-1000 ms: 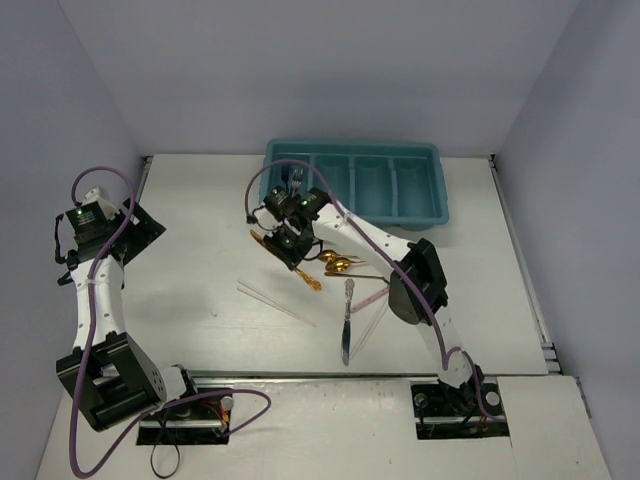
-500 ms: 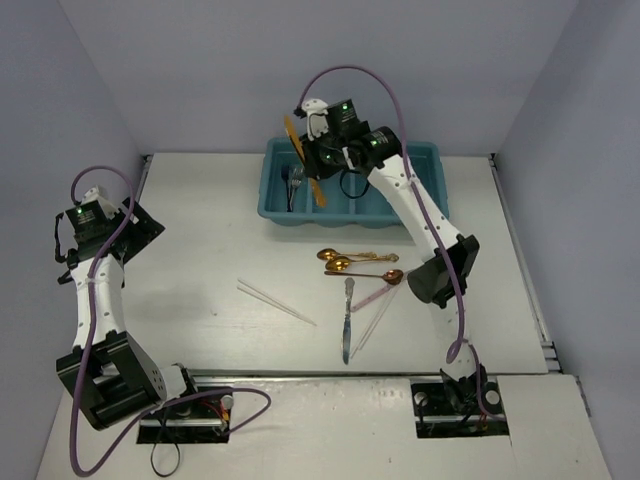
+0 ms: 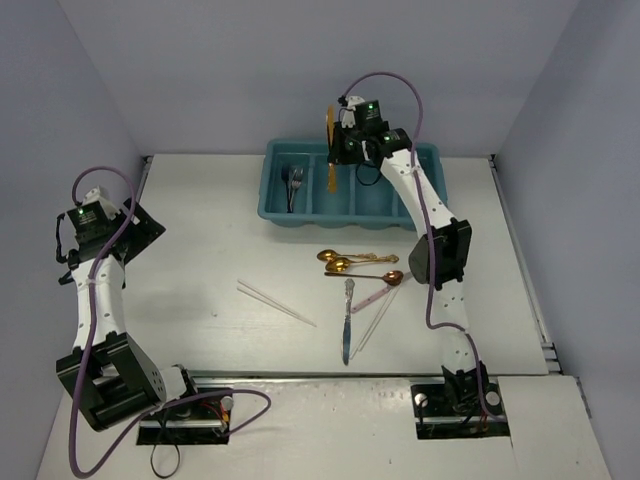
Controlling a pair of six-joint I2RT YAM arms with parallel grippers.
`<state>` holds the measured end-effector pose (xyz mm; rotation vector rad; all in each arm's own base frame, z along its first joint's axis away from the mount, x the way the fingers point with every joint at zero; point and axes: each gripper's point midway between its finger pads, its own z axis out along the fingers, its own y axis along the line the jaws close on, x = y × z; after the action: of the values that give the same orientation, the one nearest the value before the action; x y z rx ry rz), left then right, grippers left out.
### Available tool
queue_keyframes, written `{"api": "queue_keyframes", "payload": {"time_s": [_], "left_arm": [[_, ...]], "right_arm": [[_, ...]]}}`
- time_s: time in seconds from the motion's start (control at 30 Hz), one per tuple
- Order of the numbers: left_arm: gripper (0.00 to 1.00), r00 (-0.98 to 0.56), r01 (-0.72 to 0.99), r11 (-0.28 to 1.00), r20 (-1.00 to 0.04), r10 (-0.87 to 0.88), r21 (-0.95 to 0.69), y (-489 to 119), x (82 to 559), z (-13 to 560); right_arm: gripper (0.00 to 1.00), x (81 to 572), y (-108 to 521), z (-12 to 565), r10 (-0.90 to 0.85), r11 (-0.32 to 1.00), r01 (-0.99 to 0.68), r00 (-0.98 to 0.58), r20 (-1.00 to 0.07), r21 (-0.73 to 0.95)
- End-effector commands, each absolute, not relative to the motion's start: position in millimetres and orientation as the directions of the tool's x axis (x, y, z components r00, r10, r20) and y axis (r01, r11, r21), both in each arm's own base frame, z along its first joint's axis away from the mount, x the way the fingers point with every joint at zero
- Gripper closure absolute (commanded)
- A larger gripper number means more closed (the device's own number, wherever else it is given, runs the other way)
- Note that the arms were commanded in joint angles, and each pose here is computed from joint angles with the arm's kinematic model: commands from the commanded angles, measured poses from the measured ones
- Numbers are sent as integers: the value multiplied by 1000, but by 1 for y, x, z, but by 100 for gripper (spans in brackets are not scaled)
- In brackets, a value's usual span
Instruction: Sort the eating utensils into containers
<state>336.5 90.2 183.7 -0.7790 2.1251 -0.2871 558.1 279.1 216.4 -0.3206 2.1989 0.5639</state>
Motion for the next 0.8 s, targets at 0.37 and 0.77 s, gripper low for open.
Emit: {"api": "queue_keyframes", "payload": {"time_s": [0.37, 0.77], "left_arm": [[24, -397, -388, 807, -709, -582, -446, 96, 347, 213], [24, -388, -384, 806, -713, -584, -451, 96, 349, 216]], "right_arm": [[100, 565, 291, 157, 61, 828, -342, -732, -678, 444], [49, 548, 293, 171, 28, 800, -390, -734, -678, 455]]}}
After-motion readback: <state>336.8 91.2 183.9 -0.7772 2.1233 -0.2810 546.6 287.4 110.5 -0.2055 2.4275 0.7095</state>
